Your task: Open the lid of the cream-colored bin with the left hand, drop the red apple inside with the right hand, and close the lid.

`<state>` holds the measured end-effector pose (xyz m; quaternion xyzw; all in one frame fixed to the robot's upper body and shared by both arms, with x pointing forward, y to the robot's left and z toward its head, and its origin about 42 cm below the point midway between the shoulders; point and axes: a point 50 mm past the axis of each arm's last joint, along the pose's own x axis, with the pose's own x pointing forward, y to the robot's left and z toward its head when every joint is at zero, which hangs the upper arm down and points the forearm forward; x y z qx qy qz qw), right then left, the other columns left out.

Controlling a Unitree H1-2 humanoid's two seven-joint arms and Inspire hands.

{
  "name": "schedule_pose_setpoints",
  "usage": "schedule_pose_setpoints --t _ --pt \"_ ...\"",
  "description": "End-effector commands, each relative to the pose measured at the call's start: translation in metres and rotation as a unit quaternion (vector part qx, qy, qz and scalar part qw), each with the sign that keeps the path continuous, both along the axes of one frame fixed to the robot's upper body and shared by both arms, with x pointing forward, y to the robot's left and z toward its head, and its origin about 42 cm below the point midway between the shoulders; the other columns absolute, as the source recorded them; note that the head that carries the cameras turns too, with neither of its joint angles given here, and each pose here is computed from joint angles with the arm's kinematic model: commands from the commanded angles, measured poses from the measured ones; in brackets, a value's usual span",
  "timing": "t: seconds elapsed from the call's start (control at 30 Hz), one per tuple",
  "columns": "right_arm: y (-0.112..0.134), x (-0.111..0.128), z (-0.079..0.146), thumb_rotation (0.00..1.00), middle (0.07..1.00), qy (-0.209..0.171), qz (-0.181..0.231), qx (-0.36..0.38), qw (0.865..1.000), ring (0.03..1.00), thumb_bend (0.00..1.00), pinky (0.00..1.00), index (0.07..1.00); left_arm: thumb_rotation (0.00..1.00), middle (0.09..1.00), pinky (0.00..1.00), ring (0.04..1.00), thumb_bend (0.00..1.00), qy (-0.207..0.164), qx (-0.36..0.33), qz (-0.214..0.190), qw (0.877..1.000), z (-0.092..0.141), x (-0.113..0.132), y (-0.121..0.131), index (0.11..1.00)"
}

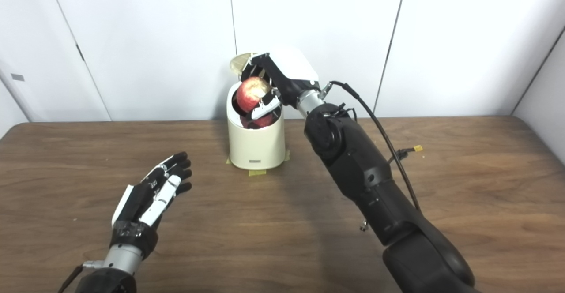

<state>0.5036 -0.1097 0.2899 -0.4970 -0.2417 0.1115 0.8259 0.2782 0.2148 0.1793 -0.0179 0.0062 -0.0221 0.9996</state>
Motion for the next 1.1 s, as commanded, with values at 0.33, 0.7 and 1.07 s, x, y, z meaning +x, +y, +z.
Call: schedule_pose_setpoints --t 0.33,0.7,1.07 --pt "0.005 0.0033 0.0406 0.13 0.738 -0.041 -0.01 -0.026 0.999 0.717 0.52 0.64 0.497 0.47 0.859 0.83 0.862 0.43 -0.039 -0.002 -0.007 0.999 0.0188 0.0035 -0.004 0.843" --pt "0.0074 0.002 0.0363 0.09 0.825 -0.032 -0.014 -0.036 0.999 0.853 0.84 0.85 0.71 0.47 0.86 0.83 0.862 0.45 -0.038 -0.003 -0.008 0.999 0.0191 0.0033 -0.0034 0.84" --pt "0.0057 0.002 0.0348 0.1 0.802 -0.037 -0.016 -0.041 0.998 0.829 0.84 0.84 0.699 0.46 0.858 0.82 0.858 0.45 -0.038 -0.002 -0.013 0.999 0.0178 0.0035 -0.0026 0.841"
